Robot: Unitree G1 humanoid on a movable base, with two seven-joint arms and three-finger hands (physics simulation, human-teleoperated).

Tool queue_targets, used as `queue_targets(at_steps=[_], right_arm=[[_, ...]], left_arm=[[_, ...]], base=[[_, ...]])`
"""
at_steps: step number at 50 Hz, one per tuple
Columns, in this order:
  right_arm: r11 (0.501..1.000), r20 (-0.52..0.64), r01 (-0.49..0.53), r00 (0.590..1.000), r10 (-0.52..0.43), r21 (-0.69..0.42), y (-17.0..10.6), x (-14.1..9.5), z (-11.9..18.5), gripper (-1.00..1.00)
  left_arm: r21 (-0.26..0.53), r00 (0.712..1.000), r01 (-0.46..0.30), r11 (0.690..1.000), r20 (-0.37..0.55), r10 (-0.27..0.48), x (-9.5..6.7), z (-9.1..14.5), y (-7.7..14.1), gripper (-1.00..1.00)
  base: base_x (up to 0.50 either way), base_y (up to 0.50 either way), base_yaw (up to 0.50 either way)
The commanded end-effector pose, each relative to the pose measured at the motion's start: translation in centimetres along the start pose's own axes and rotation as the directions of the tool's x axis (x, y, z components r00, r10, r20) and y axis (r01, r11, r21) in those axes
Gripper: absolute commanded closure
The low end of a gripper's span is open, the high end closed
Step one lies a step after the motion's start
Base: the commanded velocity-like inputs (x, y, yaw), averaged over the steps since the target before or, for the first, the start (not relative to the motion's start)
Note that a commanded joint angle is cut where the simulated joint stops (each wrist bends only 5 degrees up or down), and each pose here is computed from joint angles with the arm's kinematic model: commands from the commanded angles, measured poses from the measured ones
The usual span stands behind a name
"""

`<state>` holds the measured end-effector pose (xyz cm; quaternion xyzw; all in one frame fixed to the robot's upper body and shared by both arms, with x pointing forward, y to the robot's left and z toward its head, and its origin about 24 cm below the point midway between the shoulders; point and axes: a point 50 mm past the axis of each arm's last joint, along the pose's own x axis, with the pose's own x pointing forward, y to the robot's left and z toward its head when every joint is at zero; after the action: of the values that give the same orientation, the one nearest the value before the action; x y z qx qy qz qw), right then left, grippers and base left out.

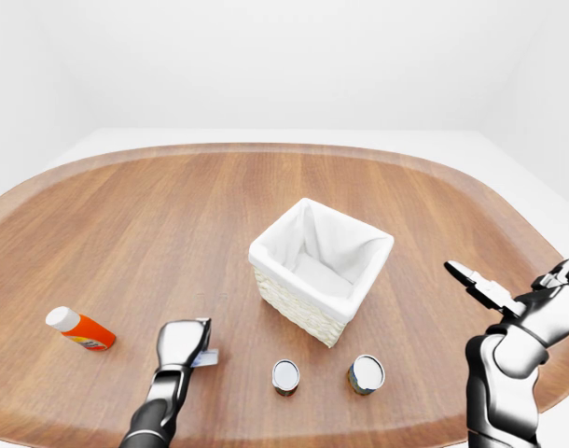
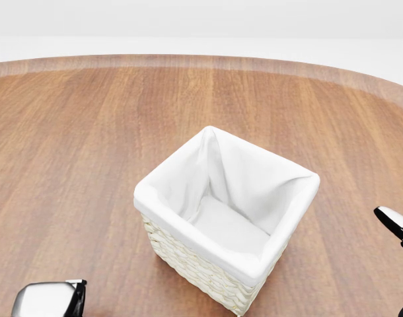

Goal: Pick up the alphabet soup and the cream cheese box, and put them in the basket.

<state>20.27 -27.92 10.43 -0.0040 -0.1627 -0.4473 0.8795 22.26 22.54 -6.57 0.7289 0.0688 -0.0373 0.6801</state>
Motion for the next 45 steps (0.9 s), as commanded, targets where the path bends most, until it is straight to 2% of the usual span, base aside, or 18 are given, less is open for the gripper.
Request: queue_targets(at_steps=[1,2,3,4,6,8,11,13,16,17,19,33,45], right_arm=[[1.000,0.000,-0.001,1.000,0.001,-0.005,0.0,0.0,0.0,-1.00],[1.000,-0.001,-0.001,1.000,0.001,-0.006,0.0,0.1,-0.1,-1.00],[1.000,-0.005,-0.001,1.000,0.001,-0.009,0.0,0.1,-0.2,-1.00],[1.000,-0.005,-0.002,1.000,0.001,-0.009,0.0,0.1,-0.2,-1.00],[1.000,-0.003,-0.002,1.000,0.002,-0.008,0.0,0.1,-0.1,-1.00],[1.000,-0.003,-0.001,1.000,0.001,-0.009,0.0,0.1,-0.2,-1.00],[1.000,-0.009,-0.001,1.000,0.001,-0.014,0.0,0.1,-0.3,-1.00],[1.000,-0.011,-0.002,1.000,0.002,-0.017,0.0,0.1,-0.4,-1.00],[1.000,-0.006,-0.002,1.000,0.002,-0.016,0.0,0.1,-0.3,-1.00],[1.000,-0.007,-0.002,1.000,0.002,-0.015,0.0,0.1,-0.3,-1.00],[1.000,-0.009,-0.002,1.000,0.002,-0.015,0.0,0.1,-0.3,-1.00],[1.000,-0.003,0.001,1.000,-0.001,-0.002,0.0,0.0,0.1,-1.00],[1.000,-0.010,0.000,1.000,-0.001,-0.002,0.0,0.1,-0.2,-1.00]], left_arm=[[0.029,0.990,-0.100,0.995,-0.097,0.102,0.2,-0.5,1.8,1.00],[-0.001,0.993,-0.110,0.994,-0.041,0.110,0.1,-0.2,2.0,1.00],[0.016,0.982,-0.138,0.990,-0.131,0.139,0.1,-0.6,2.5,1.00],[-0.001,0.987,-0.146,0.989,-0.072,0.146,0.2,-0.3,2.7,1.00],[0.023,0.982,-0.154,0.988,-0.106,0.156,0.3,-0.2,2.9,1.00],[0.009,0.982,-0.166,0.986,-0.088,0.166,0.4,0.2,3.1,1.00],[0.000,0.970,-0.219,0.976,-0.109,0.218,0.5,0.5,4.4,1.00],[-0.004,0.969,-0.223,0.975,-0.109,0.221,0.5,0.7,4.8,1.00],[-0.027,0.965,-0.239,0.971,-0.114,0.234,0.7,0.9,6.0,1.00],[-0.049,0.956,-0.275,0.960,-0.125,0.267,0.7,0.9,6.9,1.00],[-0.073,0.948,-0.299,0.951,-0.138,0.288,0.7,0.9,7.6,1.00],[-0.087,0.929,-0.366,0.927,-0.098,0.357,1.1,2.4,11.4,1.00],[-0.084,0.905,-0.424,0.902,-0.062,0.420,0.6,3.6,15.6,1.00]], base=[[0.00,0.00,0.00],[0.00,0.00,0.00],[0.00,0.00,0.00],[0.00,0.00,0.00],[0.00,0.00,0.00],[0.00,0.00,0.00],[0.00,0.00,0.00],[0.00,0.00,0.00],[0.00,0.00,0.00],[0.00,0.00,0.00],[0.00,0.00,0.00],[0.00,0.00,0.00],[0.00,0.00,0.00]])
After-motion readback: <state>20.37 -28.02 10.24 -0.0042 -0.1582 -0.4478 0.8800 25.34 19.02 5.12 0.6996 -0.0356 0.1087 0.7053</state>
